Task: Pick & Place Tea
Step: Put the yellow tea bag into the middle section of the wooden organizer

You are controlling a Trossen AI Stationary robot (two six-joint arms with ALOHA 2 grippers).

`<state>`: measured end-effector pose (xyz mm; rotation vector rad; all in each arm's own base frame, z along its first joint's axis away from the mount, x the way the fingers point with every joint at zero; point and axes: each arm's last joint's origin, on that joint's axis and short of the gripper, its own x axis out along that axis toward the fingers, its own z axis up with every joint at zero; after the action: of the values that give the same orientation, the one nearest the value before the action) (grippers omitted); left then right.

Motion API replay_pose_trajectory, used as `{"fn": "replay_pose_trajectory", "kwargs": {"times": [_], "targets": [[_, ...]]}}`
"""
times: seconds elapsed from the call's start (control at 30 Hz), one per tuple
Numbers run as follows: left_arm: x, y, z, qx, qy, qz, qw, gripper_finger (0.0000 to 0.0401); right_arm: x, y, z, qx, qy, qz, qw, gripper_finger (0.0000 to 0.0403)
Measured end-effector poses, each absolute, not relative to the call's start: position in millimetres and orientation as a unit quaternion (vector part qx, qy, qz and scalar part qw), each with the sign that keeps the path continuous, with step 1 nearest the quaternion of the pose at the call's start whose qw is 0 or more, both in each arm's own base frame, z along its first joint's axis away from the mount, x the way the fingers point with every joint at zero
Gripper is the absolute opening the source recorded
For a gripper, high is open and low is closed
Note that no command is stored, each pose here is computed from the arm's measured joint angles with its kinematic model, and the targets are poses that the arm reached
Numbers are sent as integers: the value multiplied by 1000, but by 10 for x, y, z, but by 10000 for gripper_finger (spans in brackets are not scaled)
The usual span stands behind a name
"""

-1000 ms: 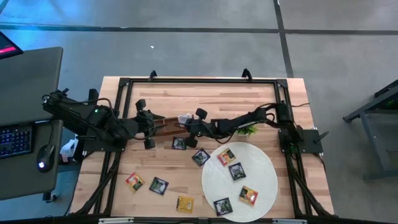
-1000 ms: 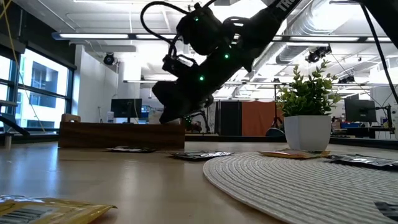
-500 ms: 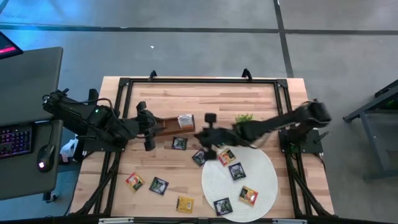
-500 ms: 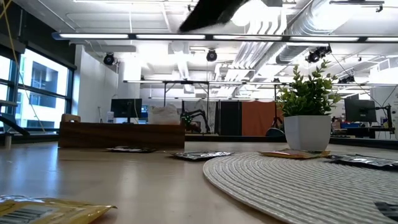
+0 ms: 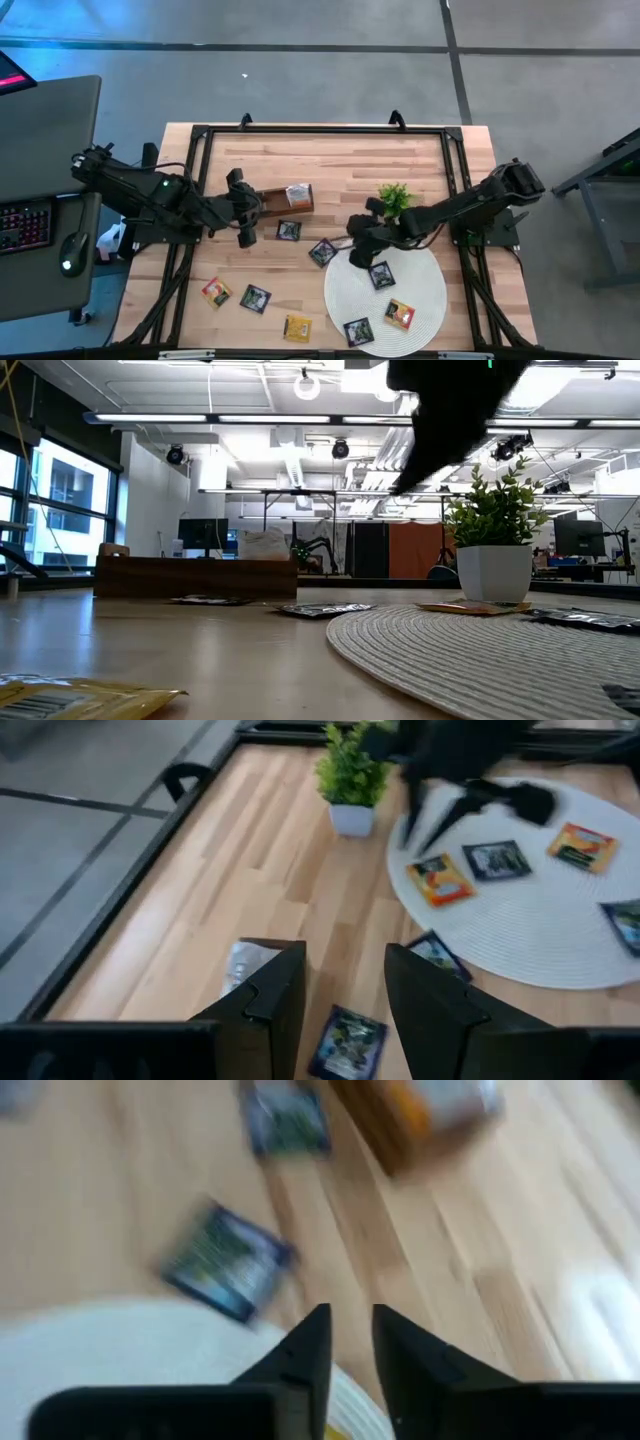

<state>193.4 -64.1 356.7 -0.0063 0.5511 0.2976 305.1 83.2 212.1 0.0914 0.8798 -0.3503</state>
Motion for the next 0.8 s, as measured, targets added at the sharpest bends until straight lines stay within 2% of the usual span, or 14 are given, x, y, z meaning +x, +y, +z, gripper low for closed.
{"fn": "replay_pose_trajectory", "kwargs": {"times": [0.23,0.43,0.6,0.8], "targets": [[2039,-682,3500,3,282,147,948,135,2865,773,1788,117,477,-168,855,134],[2109,-710,3436,12,295,152,943,135,2656,724,1469,171,506,-189,824,138],[2119,-714,3429,13,296,152,943,135,2629,731,1328,210,474,-156,841,138],[2121,-713,3432,13,293,156,943,135,2553,706,1219,205,472,-158,842,138]]}}
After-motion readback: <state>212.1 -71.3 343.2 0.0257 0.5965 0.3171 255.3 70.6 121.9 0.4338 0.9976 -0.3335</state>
